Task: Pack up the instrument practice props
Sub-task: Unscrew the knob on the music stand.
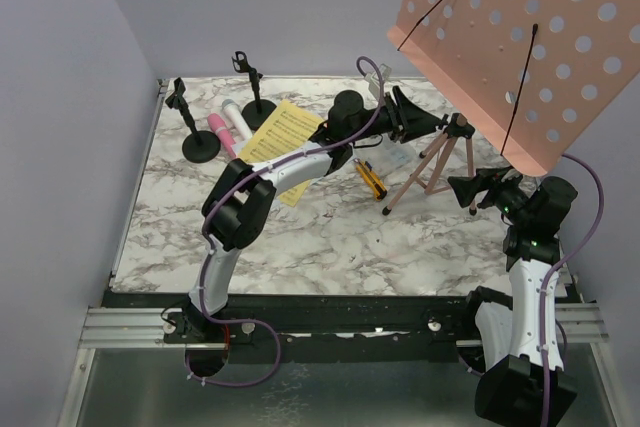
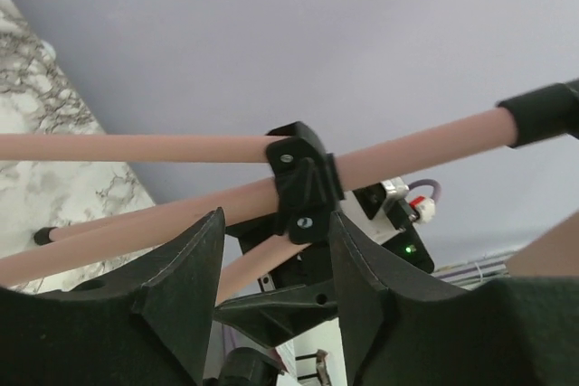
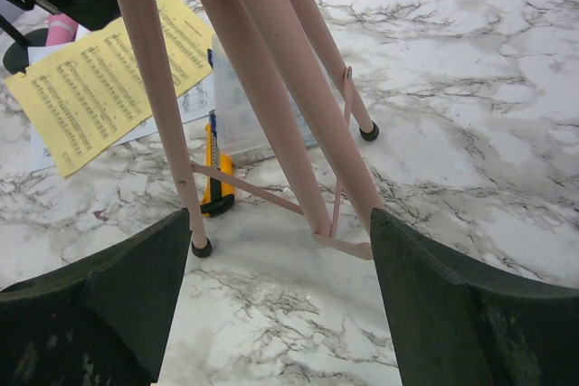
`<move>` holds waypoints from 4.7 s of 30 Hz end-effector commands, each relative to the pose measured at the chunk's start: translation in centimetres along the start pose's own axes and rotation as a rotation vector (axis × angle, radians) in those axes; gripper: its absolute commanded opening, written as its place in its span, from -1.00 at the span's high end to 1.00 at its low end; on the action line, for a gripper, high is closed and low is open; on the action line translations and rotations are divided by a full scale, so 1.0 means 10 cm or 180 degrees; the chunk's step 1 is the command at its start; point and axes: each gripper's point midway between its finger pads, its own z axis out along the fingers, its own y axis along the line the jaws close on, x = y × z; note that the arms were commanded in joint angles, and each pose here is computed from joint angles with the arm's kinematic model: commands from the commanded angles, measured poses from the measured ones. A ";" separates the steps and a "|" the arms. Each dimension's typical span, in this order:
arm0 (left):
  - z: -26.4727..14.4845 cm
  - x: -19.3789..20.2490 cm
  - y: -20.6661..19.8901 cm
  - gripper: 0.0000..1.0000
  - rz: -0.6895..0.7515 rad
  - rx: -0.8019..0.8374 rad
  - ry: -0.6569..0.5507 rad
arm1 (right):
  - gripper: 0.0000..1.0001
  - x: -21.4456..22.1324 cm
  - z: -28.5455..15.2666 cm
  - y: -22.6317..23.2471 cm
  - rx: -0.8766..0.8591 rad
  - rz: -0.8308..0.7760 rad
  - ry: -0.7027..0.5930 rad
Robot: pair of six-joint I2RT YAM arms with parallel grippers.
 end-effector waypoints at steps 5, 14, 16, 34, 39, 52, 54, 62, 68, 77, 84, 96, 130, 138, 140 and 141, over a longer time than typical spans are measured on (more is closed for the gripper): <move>0.16 -0.04 0.11 0.02 -0.0296 -0.0129 -0.0072 | -0.68 -0.06 -0.02 0.01 -0.0009 -0.0036 -0.0045; 0.23 -0.01 0.09 0.22 -0.0403 -0.0079 -0.0017 | -0.68 -0.06 -0.02 0.01 -0.0006 -0.0035 -0.0050; 0.24 -0.01 0.09 0.30 -0.0435 -0.0078 -0.0003 | -0.68 -0.06 -0.02 0.01 -0.0007 -0.0036 -0.0050; 0.31 0.07 0.11 1.00 -0.1068 -0.0072 0.0292 | -0.68 -0.07 -0.02 0.01 -0.0001 -0.0044 -0.0057; 0.31 0.04 0.04 0.92 -0.1104 -0.0040 0.0249 | -0.68 -0.07 -0.02 0.01 0.0007 -0.0045 -0.0057; -0.04 -0.17 0.07 0.00 -0.0650 0.0044 -0.0104 | -0.68 -0.07 -0.03 0.01 0.0009 -0.0046 -0.0057; -0.12 -0.20 0.09 -0.02 -0.0485 0.0037 -0.0163 | -0.68 -0.07 -0.03 0.01 0.0015 -0.0042 -0.0054; -0.53 -0.20 0.12 -0.61 0.0859 -0.0157 -0.0463 | -0.68 -0.06 -0.03 0.00 0.0012 -0.0047 -0.0054; -0.85 -0.09 -0.06 -0.98 0.1718 0.0300 -0.0648 | -0.68 -0.05 -0.02 0.01 -0.0014 -0.0032 -0.0040; -1.00 0.11 0.02 -0.98 0.3069 0.0507 -0.0383 | -0.68 -0.04 -0.02 0.00 -0.0024 -0.0040 -0.0029; -1.05 0.11 0.13 -0.98 0.3709 0.0321 -0.0314 | -0.68 -0.03 -0.02 0.02 -0.0053 -0.0048 -0.0031; -0.88 0.16 0.43 -0.98 0.5170 -0.0357 0.0198 | -0.68 -0.02 -0.02 0.01 -0.0054 -0.0043 -0.0029; -0.20 0.09 0.01 -0.49 0.6644 0.0521 0.0140 | -0.68 -0.01 -0.02 0.02 -0.0086 -0.0026 -0.0023; -0.07 0.16 0.10 -0.34 0.7104 0.0460 0.0183 | -0.68 0.00 -0.02 0.03 -0.0095 -0.0016 -0.0017; -0.04 0.15 0.13 -0.32 0.7246 0.0403 0.0188 | -0.68 0.00 -0.02 0.02 -0.0093 -0.0013 -0.0016; -0.02 0.15 0.13 -0.30 0.7321 0.0364 0.0181 | -0.68 0.00 -0.01 0.02 -0.0092 -0.0014 -0.0017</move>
